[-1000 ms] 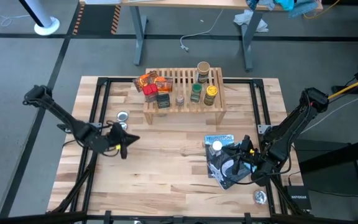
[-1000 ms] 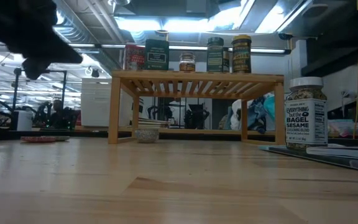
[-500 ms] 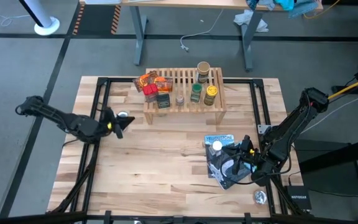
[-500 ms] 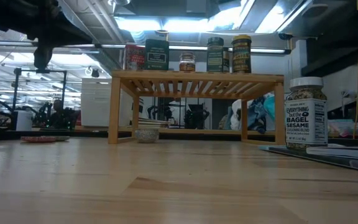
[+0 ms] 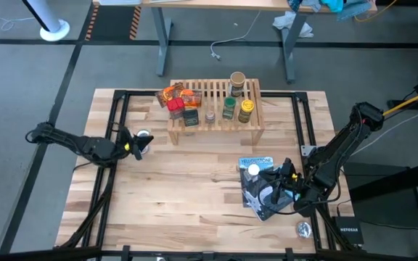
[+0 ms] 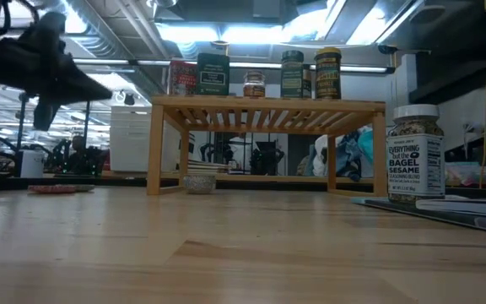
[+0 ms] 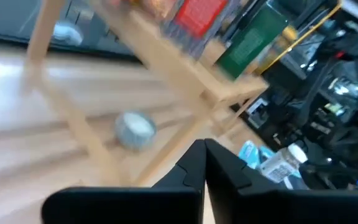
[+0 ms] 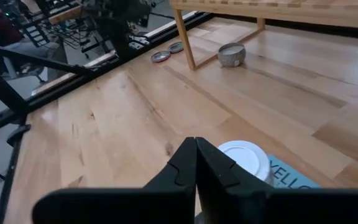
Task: Shelf spices
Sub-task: Put the white seasoning bottle on the shelf
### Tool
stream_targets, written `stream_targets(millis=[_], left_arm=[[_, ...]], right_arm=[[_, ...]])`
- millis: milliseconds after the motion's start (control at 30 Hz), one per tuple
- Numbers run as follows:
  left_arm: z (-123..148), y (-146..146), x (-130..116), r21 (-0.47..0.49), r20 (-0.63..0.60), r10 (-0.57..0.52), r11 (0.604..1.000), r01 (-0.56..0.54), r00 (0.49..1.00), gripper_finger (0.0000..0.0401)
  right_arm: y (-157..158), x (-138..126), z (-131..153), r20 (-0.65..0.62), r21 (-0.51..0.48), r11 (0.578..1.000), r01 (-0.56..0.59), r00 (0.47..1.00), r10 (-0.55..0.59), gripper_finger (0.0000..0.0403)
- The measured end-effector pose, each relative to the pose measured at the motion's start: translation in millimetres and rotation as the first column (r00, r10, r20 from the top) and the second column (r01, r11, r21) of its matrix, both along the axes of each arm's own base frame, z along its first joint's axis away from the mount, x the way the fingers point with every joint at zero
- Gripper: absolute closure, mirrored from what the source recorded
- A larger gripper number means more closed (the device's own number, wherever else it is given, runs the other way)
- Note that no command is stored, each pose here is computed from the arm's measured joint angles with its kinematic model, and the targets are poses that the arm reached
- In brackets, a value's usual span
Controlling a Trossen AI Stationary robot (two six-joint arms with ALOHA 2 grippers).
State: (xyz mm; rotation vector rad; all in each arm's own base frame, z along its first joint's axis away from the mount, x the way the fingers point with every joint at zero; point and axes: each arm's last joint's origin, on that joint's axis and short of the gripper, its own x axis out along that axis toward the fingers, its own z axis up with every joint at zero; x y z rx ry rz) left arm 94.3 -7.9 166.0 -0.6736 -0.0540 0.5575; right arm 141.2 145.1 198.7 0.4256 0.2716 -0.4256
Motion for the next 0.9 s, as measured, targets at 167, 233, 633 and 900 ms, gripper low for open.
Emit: stream_targets(millis=[167,233,633,900], left_arm=[[8.2,2.2,-6.6,0.009,0.08,-0.005,1.0,0.004,0.997,0.0401],[9.6,2.9,-8.7,0.006,0.1,-0.003,1.0,0.003,0.995,0.0401],[8.4,3.0,-8.6,0.033,0.069,-0.004,0.999,0.002,0.998,0.0401],[8.3,3.0,-8.6,0.03,0.07,-0.004,1.0,0.002,0.998,0.0401]], right_arm=[[0.9,0.6,0.8,0.004,0.014,1.0,-0.004,1.0,0.004,0.0397],[1.0,0.7,0.8,0.002,0.013,1.0,-0.006,1.0,0.006,0.0397],[1.8,0.5,-0.3,-0.032,0.03,0.999,-0.036,0.999,0.037,0.0397],[1.4,0.1,-0.8,-0.06,-0.019,0.998,-0.06,0.996,0.059,0.0397]])
